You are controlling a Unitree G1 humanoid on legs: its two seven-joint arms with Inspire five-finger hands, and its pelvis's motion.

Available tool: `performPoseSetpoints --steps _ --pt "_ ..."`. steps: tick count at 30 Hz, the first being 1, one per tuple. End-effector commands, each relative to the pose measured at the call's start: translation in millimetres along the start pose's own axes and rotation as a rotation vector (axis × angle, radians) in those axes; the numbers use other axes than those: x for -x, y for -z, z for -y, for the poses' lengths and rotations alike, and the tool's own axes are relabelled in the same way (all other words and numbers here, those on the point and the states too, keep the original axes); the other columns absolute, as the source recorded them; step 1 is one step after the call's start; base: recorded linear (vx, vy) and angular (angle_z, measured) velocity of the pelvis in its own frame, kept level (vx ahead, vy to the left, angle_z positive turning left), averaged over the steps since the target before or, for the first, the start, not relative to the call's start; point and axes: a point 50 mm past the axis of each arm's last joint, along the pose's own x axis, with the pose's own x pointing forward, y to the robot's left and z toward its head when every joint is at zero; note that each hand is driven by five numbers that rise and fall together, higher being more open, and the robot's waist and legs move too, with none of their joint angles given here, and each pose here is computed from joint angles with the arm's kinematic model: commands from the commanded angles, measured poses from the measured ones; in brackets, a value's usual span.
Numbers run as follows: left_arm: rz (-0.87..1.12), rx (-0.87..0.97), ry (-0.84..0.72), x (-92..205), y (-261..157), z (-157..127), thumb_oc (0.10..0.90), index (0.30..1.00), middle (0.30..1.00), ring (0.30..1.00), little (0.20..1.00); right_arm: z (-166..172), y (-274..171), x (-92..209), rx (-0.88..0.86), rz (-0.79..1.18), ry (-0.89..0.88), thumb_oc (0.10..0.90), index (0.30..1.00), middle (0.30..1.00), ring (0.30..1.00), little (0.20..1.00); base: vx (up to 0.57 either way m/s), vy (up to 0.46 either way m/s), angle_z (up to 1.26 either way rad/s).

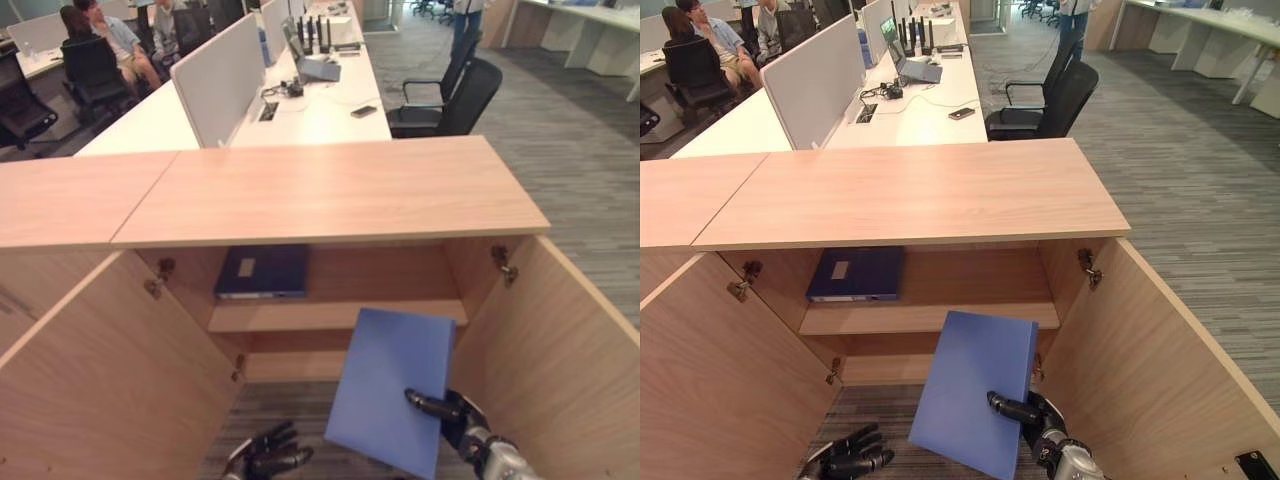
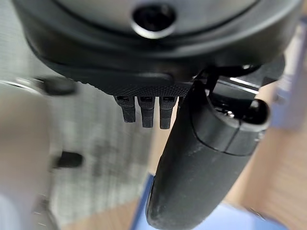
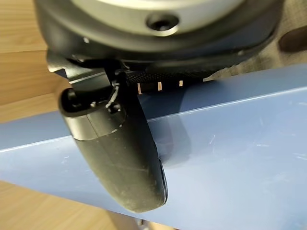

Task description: Put the empty folder in the office cabinet

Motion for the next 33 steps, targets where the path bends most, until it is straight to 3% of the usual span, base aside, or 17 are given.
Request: performPoseSetpoints --steps 1,9,17,25,33 --pt "0.053 -0.030 -0.068 -13.0 -28.3 -4.2 0.800 0.900 0.900 0.900 0.900 -34.1 -57.3 -17.8 0.022 0.205 -0.134 0.400 0.300 0.300 0.300 0.300 0.01 -0.048 0.10" --pt "-0.125 0.088 -0.209 -2.1 25.3 -18.7 0.800 0.900 0.900 0.900 0.900 -34.6 -52.7 -16.7 0.020 0.185 -0.137 0.400 0.300 0.300 0.300 0.300 0.06 -0.019 0.06" --pt "-0.209 0.145 -0.348 14.0 54.8 -32.9 0.800 0.900 0.900 0.900 0.900 -43.3 -57.7 -11.5 -0.102 0.247 -0.178 0.400 0.300 0.300 0.300 0.300 0.12 0.059 -0.17" --pt "-0.288 0.100 -0.401 25.3 78.0 -34.9 0.800 0.900 0.900 0.900 0.900 -42.8 -47.2 -6.2 -0.116 0.218 -0.213 0.400 0.300 0.300 0.300 0.300 0.18 0.196 -0.18" --pt "-0.296 -0.014 -0.420 22.4 71.3 -36.2 0.800 0.900 0.900 0.900 0.900 -82.7 -109.4 3.5 -0.148 0.458 -0.421 0.400 0.300 0.300 0.300 0.300 0.02 0.204 -0.11"
